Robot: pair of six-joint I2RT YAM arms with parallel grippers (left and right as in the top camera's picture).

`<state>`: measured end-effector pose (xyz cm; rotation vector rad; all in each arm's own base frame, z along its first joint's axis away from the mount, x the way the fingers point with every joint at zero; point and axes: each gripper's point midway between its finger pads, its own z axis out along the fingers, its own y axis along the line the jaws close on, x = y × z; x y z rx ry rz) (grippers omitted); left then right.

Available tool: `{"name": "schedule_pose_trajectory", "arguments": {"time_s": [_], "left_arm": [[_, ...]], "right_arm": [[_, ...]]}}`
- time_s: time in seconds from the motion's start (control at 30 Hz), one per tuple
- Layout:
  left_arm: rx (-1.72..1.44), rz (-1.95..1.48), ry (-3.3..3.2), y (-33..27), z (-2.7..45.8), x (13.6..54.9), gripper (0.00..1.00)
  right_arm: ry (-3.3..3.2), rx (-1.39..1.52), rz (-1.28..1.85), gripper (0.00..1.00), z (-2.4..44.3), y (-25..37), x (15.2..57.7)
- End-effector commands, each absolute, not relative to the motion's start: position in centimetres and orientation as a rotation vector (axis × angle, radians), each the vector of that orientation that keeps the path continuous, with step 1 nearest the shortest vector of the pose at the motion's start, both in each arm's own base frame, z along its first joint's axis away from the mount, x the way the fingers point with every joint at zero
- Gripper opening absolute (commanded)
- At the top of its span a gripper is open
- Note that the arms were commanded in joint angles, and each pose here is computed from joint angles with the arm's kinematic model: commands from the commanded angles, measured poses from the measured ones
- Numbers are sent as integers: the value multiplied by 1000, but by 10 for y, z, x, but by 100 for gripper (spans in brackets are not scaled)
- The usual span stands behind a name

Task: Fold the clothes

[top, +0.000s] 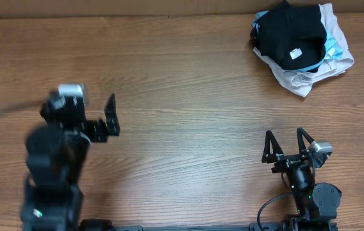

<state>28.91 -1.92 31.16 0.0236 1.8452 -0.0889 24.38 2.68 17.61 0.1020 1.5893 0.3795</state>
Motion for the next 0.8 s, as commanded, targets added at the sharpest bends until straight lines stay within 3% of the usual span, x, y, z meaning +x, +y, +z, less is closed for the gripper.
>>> {"name": "schedule_pose_trajectory", "arguments": {"time_s": [0.0, 0.23, 0.77], "left_arm": [[20, -95, 1764, -18, 268, 272, 100], [27, -122, 1595, -21, 210, 254, 100], [21, -30, 1646, -5, 156, 246, 100]], "right_arm": [[1582, 104, 379, 100, 175, 27, 244], [1582, 104, 379, 100, 175, 27, 244], [1582, 104, 379, 100, 175, 27, 244]]}}
